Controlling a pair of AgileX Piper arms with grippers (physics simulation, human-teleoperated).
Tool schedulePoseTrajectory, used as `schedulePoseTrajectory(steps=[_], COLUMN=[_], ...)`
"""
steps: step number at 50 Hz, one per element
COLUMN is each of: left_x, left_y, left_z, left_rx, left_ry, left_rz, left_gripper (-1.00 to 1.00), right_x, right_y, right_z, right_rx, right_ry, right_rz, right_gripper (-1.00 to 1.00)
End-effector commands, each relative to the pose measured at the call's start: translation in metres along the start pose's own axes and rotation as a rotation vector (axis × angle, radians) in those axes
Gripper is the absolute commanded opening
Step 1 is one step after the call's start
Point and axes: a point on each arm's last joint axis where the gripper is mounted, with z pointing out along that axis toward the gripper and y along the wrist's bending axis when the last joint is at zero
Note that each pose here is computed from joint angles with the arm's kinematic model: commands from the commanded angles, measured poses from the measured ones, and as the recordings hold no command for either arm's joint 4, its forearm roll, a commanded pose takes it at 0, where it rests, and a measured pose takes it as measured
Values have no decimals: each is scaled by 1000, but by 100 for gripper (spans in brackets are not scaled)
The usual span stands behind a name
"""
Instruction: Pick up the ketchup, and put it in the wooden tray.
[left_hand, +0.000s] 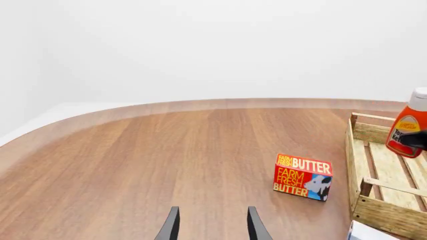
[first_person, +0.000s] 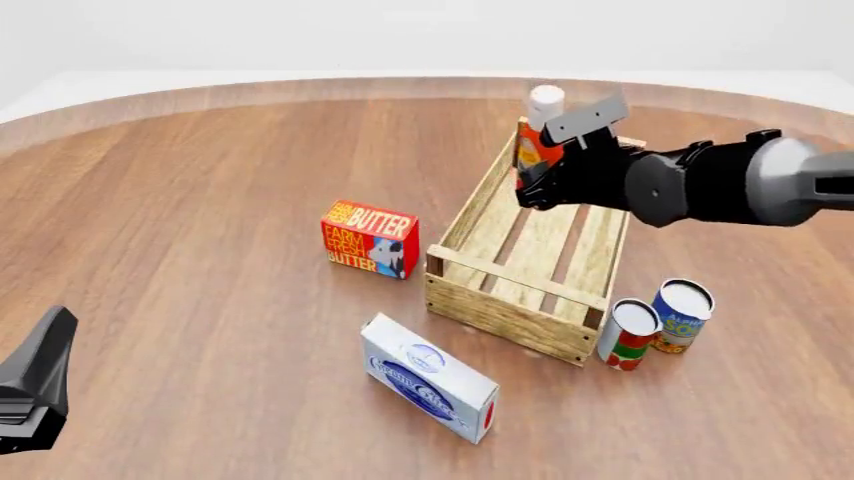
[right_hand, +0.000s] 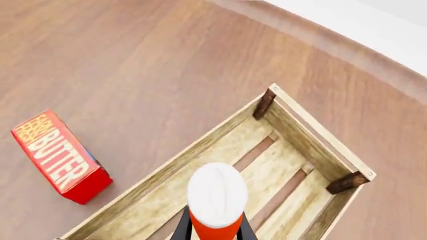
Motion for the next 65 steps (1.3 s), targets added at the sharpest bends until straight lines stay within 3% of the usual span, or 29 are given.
schedulePoseTrajectory(steps=[1, 12, 27, 40, 65], left_x=[0, 0, 0, 0, 0], left_y=[0, 0, 0, 0, 0], left_z=[0, 0, 0, 0, 0], left_rx=[0, 0, 0, 0, 0], left_ry=[0, 0, 0, 0, 0], left_rz=[0, 0, 0, 0, 0], left_gripper=[100, 100, 100, 100, 100], right_x=[17, 37, 63, 72, 83], right_y=[-16, -29, -32, -27, -27], right_z=[29, 48, 73, 90, 92], right_rx=[36, 66, 76, 68, 70], right_ry=[27, 52, 74, 79, 93], right_rz=[49, 72, 102, 128, 146], right_gripper=[-100, -100, -100, -100, -100])
